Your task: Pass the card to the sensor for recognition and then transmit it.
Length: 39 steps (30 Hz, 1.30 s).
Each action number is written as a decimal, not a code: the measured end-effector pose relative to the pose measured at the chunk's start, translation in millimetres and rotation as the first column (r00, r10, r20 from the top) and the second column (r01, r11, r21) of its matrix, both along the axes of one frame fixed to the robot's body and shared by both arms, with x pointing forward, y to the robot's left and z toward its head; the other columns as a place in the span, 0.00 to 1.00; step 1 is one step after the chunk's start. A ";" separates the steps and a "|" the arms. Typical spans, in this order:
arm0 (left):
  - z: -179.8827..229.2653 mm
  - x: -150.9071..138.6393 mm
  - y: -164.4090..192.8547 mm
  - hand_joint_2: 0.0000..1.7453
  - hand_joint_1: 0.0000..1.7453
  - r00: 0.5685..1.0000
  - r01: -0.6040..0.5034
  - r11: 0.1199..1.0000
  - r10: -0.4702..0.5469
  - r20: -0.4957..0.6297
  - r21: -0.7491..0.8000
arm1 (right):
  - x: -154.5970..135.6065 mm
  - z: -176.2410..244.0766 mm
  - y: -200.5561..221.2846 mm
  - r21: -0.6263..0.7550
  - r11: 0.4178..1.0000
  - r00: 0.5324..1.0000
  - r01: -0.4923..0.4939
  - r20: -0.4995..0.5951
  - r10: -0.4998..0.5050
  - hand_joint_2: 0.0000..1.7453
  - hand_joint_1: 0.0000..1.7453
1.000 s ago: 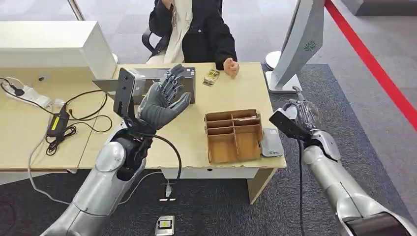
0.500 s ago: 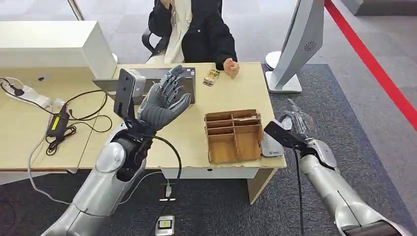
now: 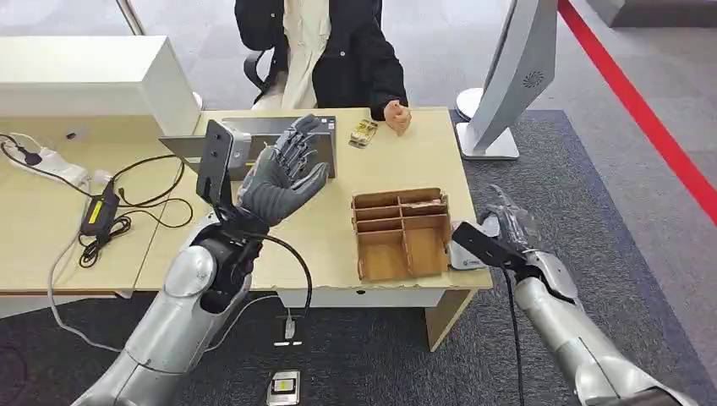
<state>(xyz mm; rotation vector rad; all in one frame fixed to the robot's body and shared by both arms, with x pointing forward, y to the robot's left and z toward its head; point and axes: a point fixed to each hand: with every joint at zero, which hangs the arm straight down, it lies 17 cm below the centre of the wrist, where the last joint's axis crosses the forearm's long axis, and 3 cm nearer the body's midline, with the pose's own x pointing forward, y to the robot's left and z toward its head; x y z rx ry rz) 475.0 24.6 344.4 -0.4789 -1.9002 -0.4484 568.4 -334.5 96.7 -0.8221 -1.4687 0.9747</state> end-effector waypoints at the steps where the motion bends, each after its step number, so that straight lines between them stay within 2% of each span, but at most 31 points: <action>1: 0.0 0.0 0.0 1.00 0.00 1.000 0.002 1.000 -0.002 -0.003 -0.003 | -1.7 -4.0 1.4 -0.003 1.000 1.000 -0.004 -0.011 0.004 1.00 1.00; 14: -1.1 -1.7 -1.2 1.00 0.00 1.000 0.011 1.000 -0.011 -0.019 -0.006 | -25.7 -49.4 23.5 -0.002 0.999 0.993 -0.038 -0.116 0.038 1.00 1.00; 26: -4.2 -4.6 -2.7 1.00 0.00 0.999 0.022 1.000 -0.022 -0.028 -0.002 | -32.2 -58.4 44.7 0.014 0.998 0.989 -0.060 -0.133 0.062 1.00 1.00; 39: -4.6 -5.5 -3.7 1.00 0.00 0.999 0.029 1.000 -0.029 -0.028 0.001 | -32.2 -58.1 45.7 0.013 0.998 0.989 -0.063 -0.132 0.064 1.00 1.00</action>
